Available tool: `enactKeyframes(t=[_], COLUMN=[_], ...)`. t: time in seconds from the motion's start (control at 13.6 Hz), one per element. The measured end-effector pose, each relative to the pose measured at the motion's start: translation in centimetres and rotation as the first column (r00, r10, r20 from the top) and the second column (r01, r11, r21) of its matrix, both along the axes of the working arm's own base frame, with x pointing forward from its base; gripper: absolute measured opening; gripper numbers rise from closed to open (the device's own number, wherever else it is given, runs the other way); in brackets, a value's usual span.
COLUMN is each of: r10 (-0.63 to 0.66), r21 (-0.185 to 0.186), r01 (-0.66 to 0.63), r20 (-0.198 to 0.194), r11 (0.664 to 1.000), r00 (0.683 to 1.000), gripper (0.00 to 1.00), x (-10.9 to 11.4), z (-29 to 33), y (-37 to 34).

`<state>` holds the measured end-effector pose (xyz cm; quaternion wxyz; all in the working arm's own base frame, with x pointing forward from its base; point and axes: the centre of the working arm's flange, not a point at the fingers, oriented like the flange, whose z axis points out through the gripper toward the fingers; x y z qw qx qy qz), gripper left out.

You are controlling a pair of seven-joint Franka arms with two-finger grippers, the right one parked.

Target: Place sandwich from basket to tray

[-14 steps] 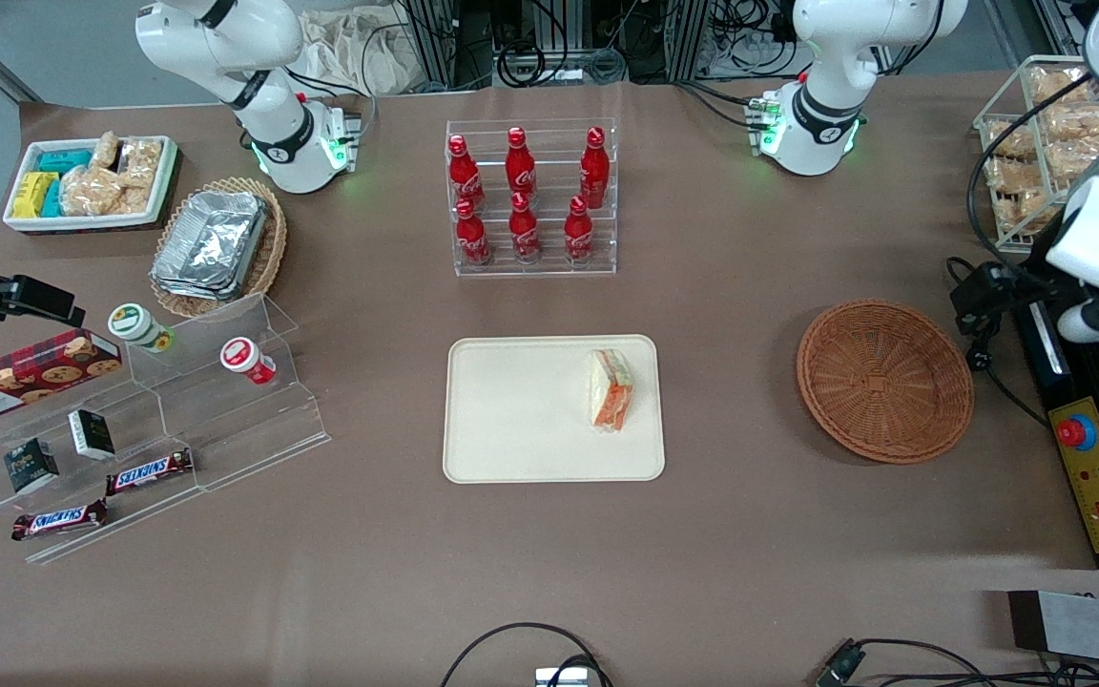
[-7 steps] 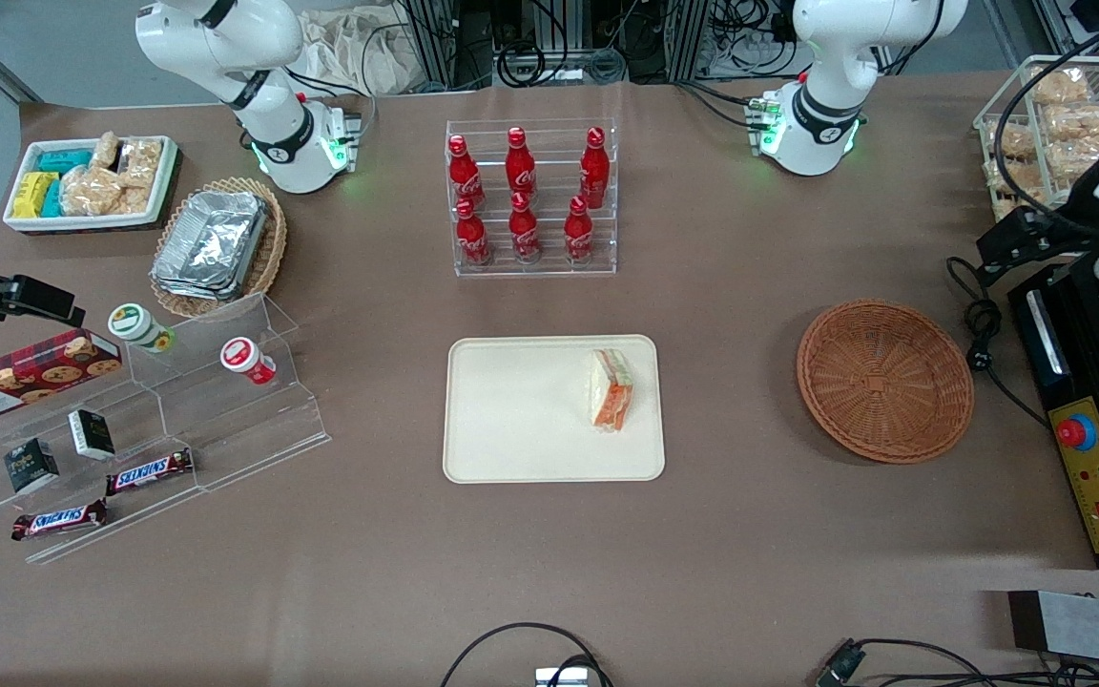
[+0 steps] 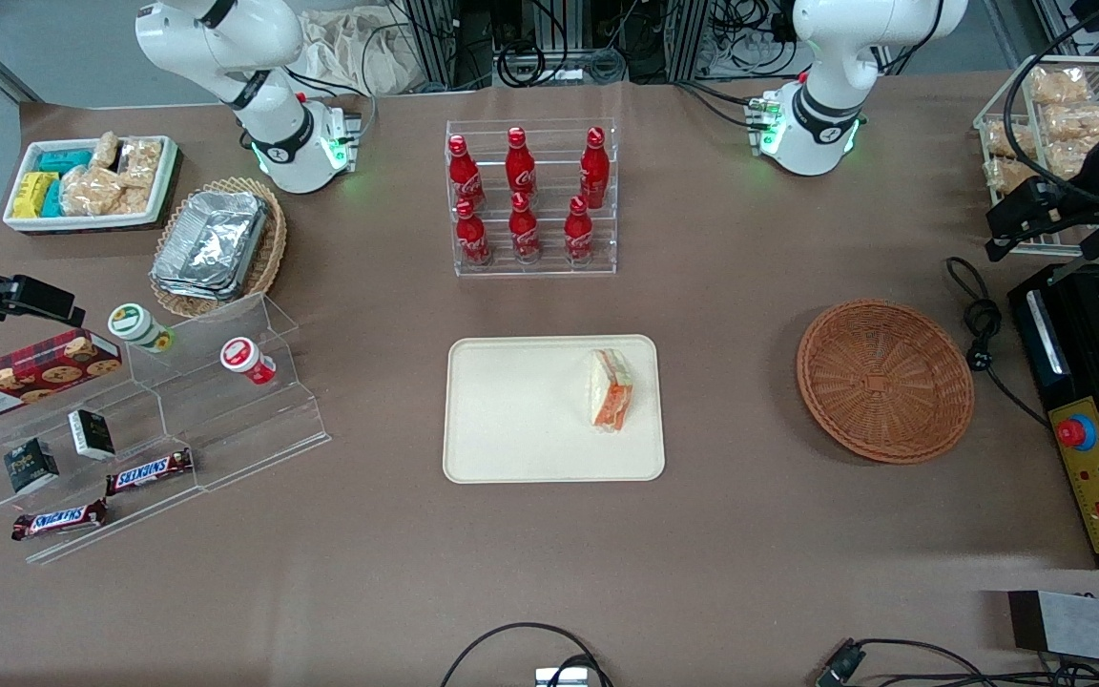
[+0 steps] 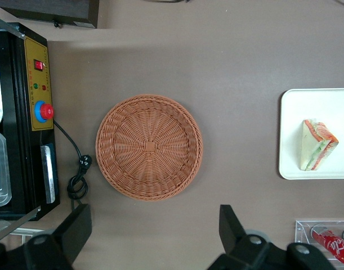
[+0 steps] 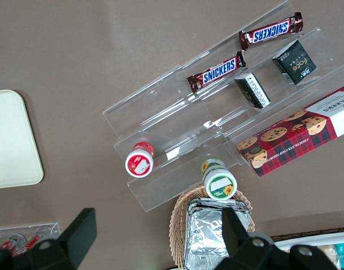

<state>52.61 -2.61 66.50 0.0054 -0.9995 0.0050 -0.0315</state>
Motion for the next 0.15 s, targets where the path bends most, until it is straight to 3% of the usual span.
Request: enactKeyframes(t=[0.15], r10=[0.0], r21=[-0.002], r01=[0.0], r20=[0.0], r11=[1.0], r00=[1.0], gripper=[1.0], x=[-0.01], z=[0.02], y=[-0.02])
